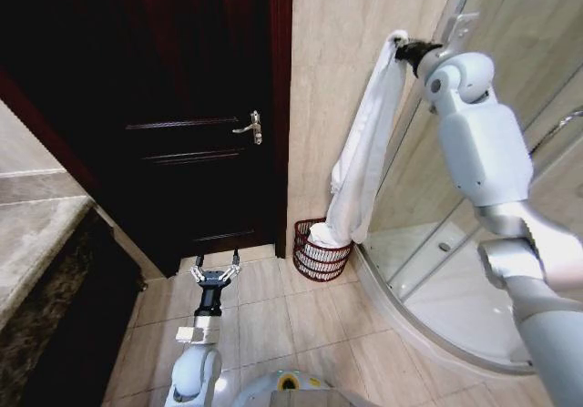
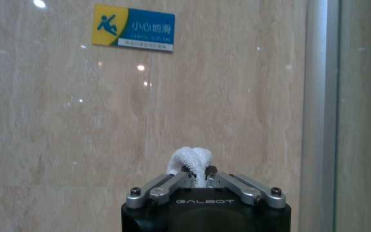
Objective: Discard the used towel into the hamper.
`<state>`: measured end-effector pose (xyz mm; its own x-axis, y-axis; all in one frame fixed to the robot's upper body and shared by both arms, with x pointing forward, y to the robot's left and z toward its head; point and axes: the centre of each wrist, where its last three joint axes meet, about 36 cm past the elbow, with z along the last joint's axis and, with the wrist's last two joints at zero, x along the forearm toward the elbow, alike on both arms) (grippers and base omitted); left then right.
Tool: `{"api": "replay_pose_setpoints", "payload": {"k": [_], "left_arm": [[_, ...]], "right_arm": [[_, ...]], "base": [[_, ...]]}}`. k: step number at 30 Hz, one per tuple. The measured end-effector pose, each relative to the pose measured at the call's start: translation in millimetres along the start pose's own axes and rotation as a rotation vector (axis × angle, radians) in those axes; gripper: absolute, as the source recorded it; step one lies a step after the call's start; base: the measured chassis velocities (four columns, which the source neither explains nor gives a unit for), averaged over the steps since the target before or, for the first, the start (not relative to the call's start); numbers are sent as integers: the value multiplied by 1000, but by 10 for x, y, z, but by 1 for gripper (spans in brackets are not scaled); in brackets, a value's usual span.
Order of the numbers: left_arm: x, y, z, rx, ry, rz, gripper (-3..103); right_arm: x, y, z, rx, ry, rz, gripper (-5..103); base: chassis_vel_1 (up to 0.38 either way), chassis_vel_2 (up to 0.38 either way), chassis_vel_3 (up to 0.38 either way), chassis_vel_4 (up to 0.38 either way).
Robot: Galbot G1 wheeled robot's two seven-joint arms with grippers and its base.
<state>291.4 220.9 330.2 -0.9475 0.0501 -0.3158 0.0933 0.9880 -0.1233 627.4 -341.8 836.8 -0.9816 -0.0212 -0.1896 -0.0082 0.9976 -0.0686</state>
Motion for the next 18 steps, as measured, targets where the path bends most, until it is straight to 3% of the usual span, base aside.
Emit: {"api": "replay_pose_setpoints", "payload": {"k": [18], "left_arm": [[-8,-28,-6,-5,-1,7,100]], "right_arm": [[226,-176,123,-22,4,-20,4]], "base": [[0,0,0,0]]}}
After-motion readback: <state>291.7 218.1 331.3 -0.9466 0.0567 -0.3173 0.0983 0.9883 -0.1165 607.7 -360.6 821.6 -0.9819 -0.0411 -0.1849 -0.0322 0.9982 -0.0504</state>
